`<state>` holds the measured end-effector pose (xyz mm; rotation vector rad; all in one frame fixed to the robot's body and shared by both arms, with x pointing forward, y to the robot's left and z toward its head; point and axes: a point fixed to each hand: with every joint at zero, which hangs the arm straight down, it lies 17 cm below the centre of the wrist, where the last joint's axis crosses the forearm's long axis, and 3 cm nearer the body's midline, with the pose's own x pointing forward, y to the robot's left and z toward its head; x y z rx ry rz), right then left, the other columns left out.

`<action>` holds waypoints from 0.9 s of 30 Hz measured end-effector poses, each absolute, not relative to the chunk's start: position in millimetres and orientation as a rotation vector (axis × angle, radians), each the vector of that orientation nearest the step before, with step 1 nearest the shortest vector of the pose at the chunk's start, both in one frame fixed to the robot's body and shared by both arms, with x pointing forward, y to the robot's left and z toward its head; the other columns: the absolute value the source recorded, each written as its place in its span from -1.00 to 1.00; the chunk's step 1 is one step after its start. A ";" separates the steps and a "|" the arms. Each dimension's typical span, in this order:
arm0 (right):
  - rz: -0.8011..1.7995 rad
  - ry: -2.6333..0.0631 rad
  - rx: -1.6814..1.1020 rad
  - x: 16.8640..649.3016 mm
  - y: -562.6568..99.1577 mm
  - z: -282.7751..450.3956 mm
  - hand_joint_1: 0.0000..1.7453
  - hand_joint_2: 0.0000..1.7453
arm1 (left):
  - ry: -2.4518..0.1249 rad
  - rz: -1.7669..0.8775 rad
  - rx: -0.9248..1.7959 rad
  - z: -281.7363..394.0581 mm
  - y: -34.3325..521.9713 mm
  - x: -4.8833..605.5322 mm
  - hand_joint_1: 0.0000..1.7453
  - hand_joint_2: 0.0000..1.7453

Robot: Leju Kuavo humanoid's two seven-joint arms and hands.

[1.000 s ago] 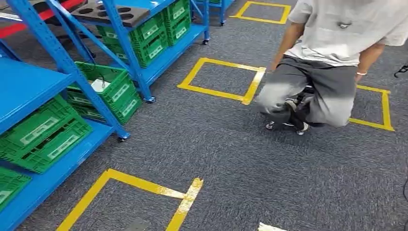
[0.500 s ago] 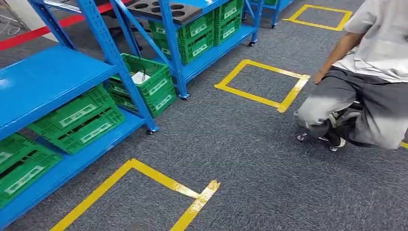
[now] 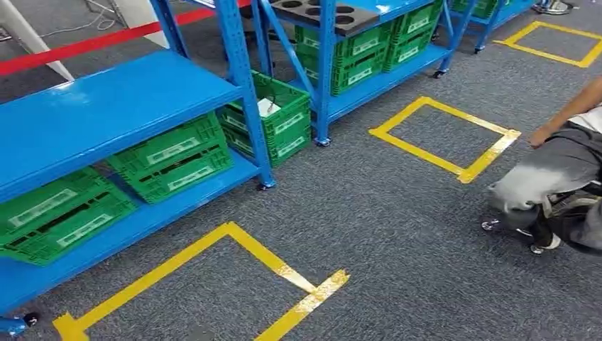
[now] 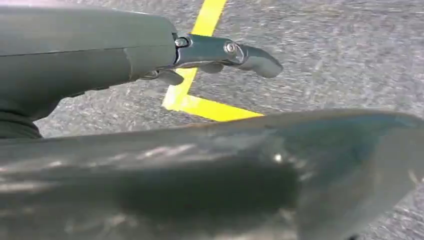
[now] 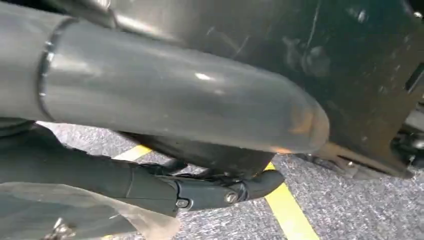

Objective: Take the parts from the cabinet and place them on the table.

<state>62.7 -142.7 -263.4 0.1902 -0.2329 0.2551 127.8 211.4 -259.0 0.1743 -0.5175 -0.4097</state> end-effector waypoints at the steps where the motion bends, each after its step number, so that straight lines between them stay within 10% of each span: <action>1: 0.256 -0.235 0.189 63.4 -143.3 -263.5 -1.00 -1.00 | -0.514 -0.406 0.176 -259.5 211.8 125.6 -1.00 -1.00; 27: 0.242 -0.237 0.184 53.0 -161.4 -267.1 -1.00 -1.00 | -0.542 -0.406 0.175 -255.7 207.2 138.2 -1.00 -1.00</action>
